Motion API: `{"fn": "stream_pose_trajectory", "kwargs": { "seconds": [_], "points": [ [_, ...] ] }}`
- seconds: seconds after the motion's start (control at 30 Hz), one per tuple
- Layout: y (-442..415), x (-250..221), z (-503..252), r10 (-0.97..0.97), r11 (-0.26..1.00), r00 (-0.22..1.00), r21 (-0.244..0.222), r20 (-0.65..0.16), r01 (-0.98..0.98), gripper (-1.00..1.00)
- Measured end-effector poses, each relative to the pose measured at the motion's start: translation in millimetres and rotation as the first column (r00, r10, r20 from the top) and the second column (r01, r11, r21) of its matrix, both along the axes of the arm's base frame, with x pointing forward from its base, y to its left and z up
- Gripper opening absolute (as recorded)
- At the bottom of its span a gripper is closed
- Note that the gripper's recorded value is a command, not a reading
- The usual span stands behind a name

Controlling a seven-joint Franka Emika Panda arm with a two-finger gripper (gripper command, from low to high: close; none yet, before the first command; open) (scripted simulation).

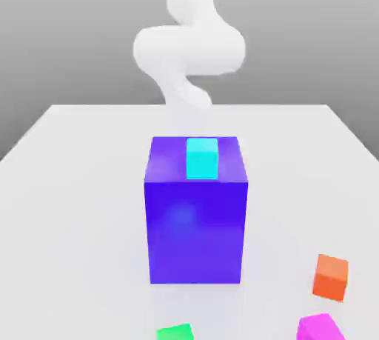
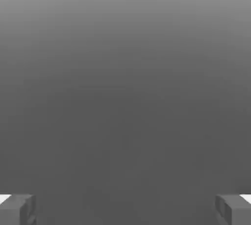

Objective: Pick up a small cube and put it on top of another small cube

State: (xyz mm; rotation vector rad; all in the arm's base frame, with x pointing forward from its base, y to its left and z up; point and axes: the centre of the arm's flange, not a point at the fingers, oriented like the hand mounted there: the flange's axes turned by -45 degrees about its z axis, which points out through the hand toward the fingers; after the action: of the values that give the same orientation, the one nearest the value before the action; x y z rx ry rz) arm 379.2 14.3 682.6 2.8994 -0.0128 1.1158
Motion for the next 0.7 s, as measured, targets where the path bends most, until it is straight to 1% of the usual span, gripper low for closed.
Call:
{"fn": "stream_pose_trajectory", "kwargs": {
  "seconds": [0.2, 0.37, 0.53, 0.7],
  "points": [
    [33, 70, -81, -0.01, 0.997, 0.988, -0.08, -0.155, -0.002, 0.0],
    [58, 113, -158, -0.003, 0.992, 0.962, -0.121, -0.274, -0.031, 0.0],
    [83, 141, -240, 0.018, 0.988, 0.923, -0.134, -0.386, -0.075, 0.0],
    [113, 152, -323, 0.059, 0.984, 0.871, -0.117, -0.488, -0.132, 0.0]
  ]
}}
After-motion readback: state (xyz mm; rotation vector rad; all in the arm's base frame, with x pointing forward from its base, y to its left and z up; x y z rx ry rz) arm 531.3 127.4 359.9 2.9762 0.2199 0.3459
